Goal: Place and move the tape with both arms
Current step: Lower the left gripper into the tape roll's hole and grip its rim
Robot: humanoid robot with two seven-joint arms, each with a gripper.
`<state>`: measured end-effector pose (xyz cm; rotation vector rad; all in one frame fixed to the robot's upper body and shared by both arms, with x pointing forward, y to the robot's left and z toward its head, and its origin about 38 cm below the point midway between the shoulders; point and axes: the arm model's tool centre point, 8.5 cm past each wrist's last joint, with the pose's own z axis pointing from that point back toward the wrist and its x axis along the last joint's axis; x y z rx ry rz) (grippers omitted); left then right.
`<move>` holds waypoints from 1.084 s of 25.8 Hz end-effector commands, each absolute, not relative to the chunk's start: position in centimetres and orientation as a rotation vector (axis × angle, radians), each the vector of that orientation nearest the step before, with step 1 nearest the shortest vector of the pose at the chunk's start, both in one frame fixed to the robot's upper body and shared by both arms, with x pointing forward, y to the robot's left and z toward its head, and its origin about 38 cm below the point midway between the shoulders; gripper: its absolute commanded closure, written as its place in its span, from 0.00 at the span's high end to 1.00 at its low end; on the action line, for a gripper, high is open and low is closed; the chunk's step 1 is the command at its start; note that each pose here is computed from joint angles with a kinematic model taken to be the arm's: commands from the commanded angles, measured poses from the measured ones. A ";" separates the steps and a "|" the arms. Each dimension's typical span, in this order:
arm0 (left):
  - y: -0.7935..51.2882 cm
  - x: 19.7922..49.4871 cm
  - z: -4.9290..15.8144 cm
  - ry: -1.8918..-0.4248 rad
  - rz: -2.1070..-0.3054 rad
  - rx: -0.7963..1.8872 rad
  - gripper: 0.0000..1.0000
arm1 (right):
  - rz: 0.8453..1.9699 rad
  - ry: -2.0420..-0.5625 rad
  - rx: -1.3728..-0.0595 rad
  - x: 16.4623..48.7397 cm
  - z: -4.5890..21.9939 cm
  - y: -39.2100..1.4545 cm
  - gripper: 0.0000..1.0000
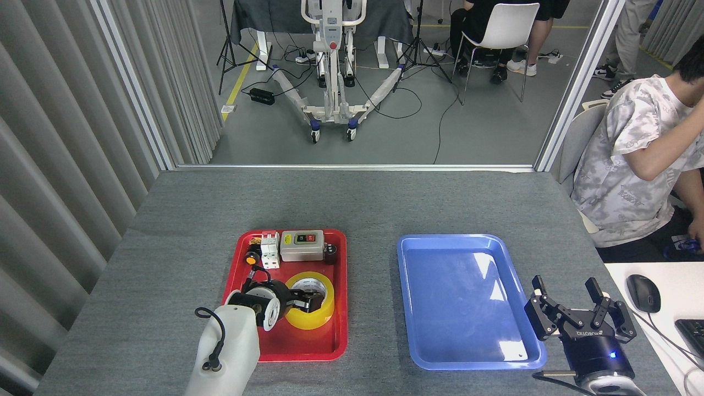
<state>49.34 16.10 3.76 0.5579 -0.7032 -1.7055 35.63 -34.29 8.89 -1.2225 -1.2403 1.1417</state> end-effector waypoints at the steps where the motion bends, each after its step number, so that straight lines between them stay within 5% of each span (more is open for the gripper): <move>1: 16.3 49.6 3.7 -0.687 -1.699 0.550 0.98 | 1.145 -1.237 -1.219 35.6 8.9 -34.3 0.99; 7: 16.4 49.7 3.1 -0.571 -1.668 0.475 0.99 | 1.144 -1.239 -1.213 35.5 8.7 -34.1 0.99; 24: 16.0 50.3 3.6 -0.578 -1.660 0.463 0.97 | 1.147 -1.192 -1.255 35.3 8.3 -34.0 0.99; 27: 15.9 50.4 3.7 -0.584 -1.662 0.466 0.64 | 1.160 -1.195 -1.258 35.3 8.3 -34.0 0.99; 28: 15.9 50.4 3.7 -0.585 -1.661 0.468 0.61 | 1.163 -1.195 -1.259 35.3 8.3 -34.0 0.99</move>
